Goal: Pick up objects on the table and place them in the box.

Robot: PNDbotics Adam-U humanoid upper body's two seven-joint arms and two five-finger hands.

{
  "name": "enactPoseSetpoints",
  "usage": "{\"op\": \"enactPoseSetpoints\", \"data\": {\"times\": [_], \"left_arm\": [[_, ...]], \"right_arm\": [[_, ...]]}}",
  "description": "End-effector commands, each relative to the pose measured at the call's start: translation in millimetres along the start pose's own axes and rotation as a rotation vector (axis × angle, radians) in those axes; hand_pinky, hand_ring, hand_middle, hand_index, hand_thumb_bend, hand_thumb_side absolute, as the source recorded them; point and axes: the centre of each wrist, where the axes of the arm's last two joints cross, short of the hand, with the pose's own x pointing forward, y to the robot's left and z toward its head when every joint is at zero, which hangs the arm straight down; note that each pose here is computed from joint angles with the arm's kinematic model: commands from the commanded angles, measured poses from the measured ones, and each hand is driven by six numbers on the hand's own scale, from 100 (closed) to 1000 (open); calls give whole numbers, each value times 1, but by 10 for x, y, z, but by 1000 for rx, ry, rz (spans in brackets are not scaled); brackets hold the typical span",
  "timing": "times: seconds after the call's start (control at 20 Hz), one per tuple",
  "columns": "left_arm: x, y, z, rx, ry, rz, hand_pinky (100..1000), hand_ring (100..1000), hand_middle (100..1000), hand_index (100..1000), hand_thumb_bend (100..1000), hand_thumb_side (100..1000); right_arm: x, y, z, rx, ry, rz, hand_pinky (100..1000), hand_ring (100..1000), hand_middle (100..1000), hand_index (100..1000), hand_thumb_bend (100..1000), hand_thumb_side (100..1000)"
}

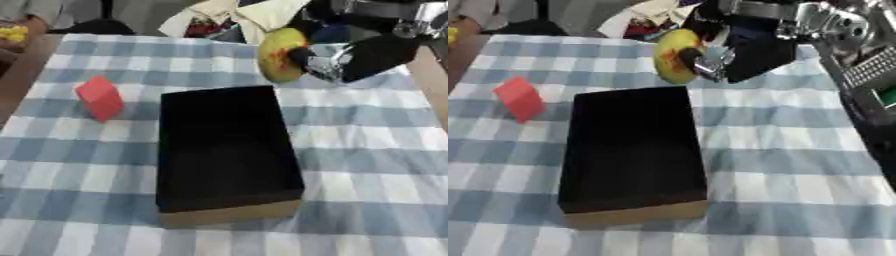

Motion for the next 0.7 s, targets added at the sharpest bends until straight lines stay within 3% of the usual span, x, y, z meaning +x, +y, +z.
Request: {"op": "enactPoseSetpoints", "data": {"times": [0.05,0.4,0.7], "left_arm": [[46,12,-95,-17,-41,2,558,659,701,803,198,848],[49,3,-99,-16,-39,9,558,658,701,802,199,847],[51,-5,-97,-16,-37,15,557,658,700,802,199,847]], "right_arm": [[96,-47,-20,13,-41,8,797,767,621,771,100,586],[157,136,-231,91,-89,-37,797,768,620,775,100,595],[255,270,-373,90,-114,6,797,773,625,766,100,587]]}}
